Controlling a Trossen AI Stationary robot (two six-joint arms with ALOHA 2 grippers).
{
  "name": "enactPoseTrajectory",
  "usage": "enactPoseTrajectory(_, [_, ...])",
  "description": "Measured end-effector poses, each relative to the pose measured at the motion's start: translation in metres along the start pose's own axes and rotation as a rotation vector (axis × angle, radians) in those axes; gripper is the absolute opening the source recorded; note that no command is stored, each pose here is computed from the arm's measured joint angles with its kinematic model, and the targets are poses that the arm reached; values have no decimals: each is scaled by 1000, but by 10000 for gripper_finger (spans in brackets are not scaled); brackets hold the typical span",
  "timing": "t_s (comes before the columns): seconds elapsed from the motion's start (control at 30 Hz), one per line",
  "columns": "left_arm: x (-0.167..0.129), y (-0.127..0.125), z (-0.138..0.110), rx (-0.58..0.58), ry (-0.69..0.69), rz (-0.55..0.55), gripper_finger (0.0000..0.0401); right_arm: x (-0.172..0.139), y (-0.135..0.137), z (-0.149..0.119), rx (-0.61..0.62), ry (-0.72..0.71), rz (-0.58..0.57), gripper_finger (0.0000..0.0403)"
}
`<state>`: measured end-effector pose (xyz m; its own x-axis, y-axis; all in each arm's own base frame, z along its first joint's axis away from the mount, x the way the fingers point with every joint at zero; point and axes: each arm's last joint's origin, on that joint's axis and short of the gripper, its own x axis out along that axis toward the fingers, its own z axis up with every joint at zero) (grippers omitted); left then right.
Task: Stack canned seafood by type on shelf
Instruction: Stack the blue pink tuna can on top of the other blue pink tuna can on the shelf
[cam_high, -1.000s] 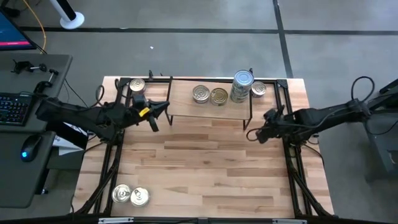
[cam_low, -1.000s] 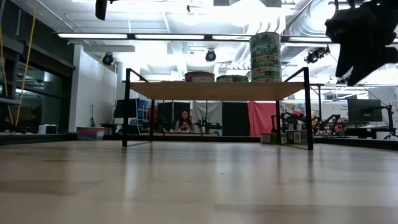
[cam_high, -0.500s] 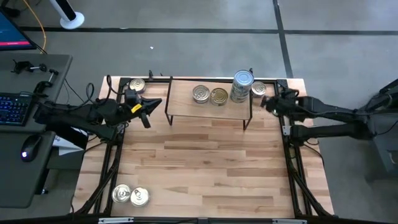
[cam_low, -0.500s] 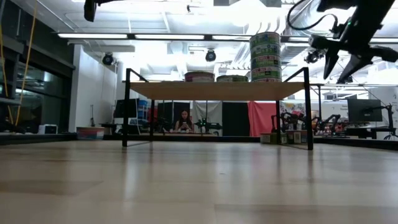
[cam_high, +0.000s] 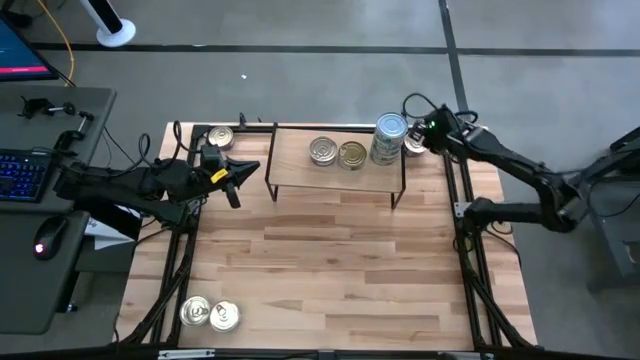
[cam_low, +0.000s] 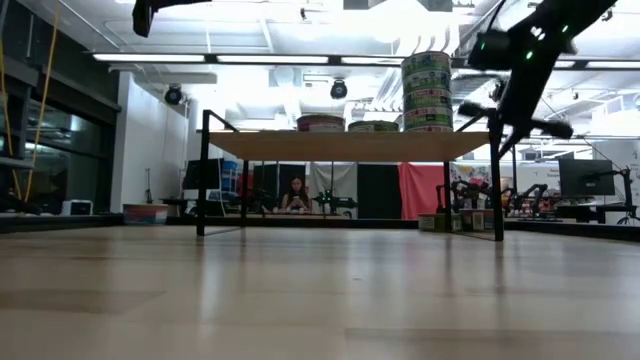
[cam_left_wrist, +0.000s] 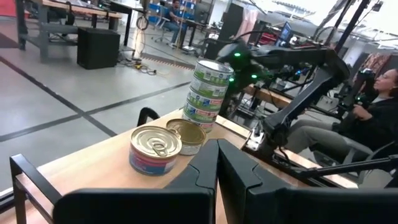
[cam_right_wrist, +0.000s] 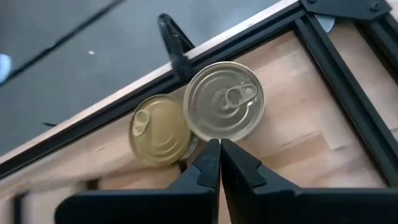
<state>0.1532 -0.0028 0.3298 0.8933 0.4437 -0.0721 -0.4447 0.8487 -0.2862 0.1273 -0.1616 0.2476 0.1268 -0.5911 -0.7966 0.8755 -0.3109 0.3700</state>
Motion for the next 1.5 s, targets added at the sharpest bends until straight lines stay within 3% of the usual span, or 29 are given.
enactPoseTrajectory(0.13, [0, 0, 0, 2, -3, 13, 0, 31, -1, 15, -7, 57, -20, 1])
enactPoseTrajectory(0.43, [3, 10, 3, 7, -50, 155, 0, 93, -12, 37, -8, 225, 12, 0])
enactPoseTrajectory(0.57, [5, 14, 4, 30, -62, 209, 0, 97, -4, 40, -60, 206, 38, 0])
enactPoseTrajectory(0.97, [9, 24, 7, 55, -77, 282, 0, 98, -3, 22, -179, 262, -49, 0])
enactPoseTrajectory(1.13, [9, 25, 8, 53, -81, 293, 0, 96, -2, 16, -139, 227, -120, 0])
enactPoseTrajectory(1.33, [9, 25, 8, 69, -74, 279, 0, 98, -1, 23, 13, 154, -115, 0])
enactPoseTrajectory(1.5, [10, 25, 8, 69, -68, 261, 0, 99, 0, 24, 62, 133, -116, 0])
